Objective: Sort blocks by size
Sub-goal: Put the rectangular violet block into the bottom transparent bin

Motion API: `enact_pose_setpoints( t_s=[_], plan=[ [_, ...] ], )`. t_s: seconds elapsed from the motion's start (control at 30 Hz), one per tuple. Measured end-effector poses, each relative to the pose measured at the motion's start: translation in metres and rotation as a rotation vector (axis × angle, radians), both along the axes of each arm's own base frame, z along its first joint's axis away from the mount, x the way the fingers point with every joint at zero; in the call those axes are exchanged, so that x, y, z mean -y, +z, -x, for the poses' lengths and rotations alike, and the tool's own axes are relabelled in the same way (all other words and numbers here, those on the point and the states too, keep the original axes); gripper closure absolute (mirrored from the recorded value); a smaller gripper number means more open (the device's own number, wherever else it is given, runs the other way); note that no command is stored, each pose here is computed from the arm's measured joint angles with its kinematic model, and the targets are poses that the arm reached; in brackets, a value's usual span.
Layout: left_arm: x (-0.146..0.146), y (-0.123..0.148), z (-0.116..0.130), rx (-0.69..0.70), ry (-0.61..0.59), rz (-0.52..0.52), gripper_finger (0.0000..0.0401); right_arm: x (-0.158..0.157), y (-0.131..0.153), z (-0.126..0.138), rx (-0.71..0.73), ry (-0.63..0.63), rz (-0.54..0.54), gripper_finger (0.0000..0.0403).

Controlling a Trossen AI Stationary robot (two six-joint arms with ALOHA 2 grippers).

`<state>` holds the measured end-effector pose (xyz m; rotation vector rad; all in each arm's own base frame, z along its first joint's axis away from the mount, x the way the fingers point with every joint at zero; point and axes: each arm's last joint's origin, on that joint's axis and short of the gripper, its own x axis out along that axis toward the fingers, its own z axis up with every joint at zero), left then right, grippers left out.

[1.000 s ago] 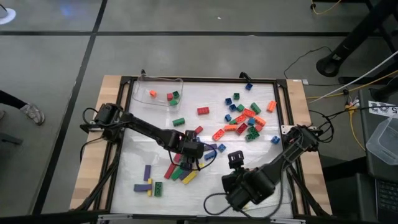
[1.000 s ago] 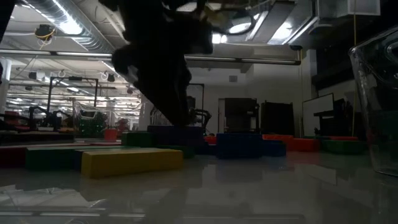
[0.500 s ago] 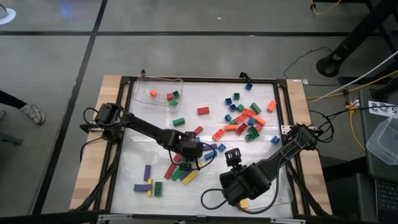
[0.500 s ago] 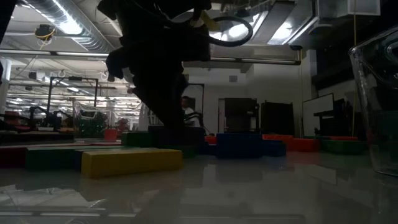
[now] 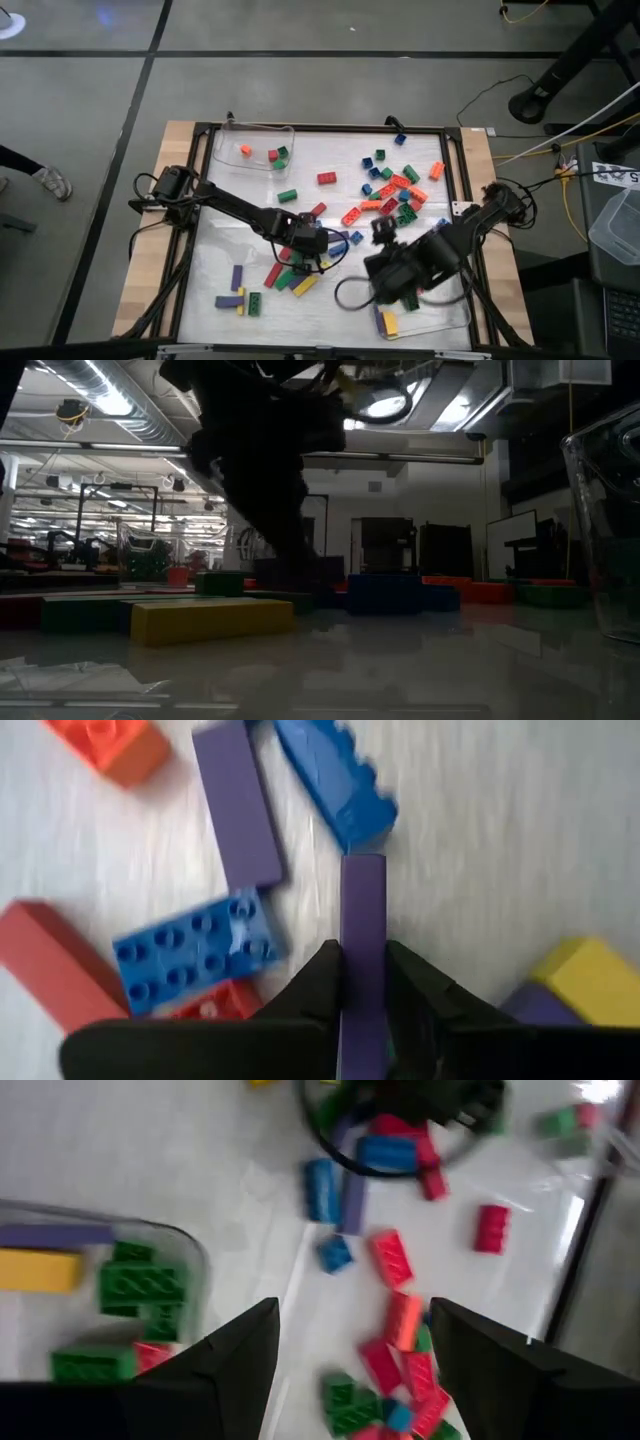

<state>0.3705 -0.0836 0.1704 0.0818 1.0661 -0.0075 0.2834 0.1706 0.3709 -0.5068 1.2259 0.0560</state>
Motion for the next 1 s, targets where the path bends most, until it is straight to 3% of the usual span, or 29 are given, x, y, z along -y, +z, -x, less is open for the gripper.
enact_pose_setpoints(
  t_s=[0.2,0.33,0.57,0.8,1.0],
  plan=[
    [0.003,0.016,-0.008,0.145,-0.023,0.065,0.0366,0.05,-0.012,0.03,-0.013,-0.17,0.035,0.0149],
    [0.007,0.036,-0.012,0.256,-0.055,0.129,0.0363,0.073,-0.025,0.051,0.037,-0.231,-0.028,0.0149],
    [0.026,0.069,-0.035,0.691,-0.146,0.255,0.0366,0.098,-0.04,0.081,0.164,-0.236,-0.12,0.0149],
    [0.05,0.051,-0.058,1.039,-0.204,0.325,0.0357,0.12,-0.056,0.094,0.285,-0.266,-0.144,0.0149],
    [0.071,0.013,-0.072,1.091,-0.232,0.363,0.0357,0.128,-0.069,0.094,0.257,-0.274,-0.176,0.0149]
  ],
)
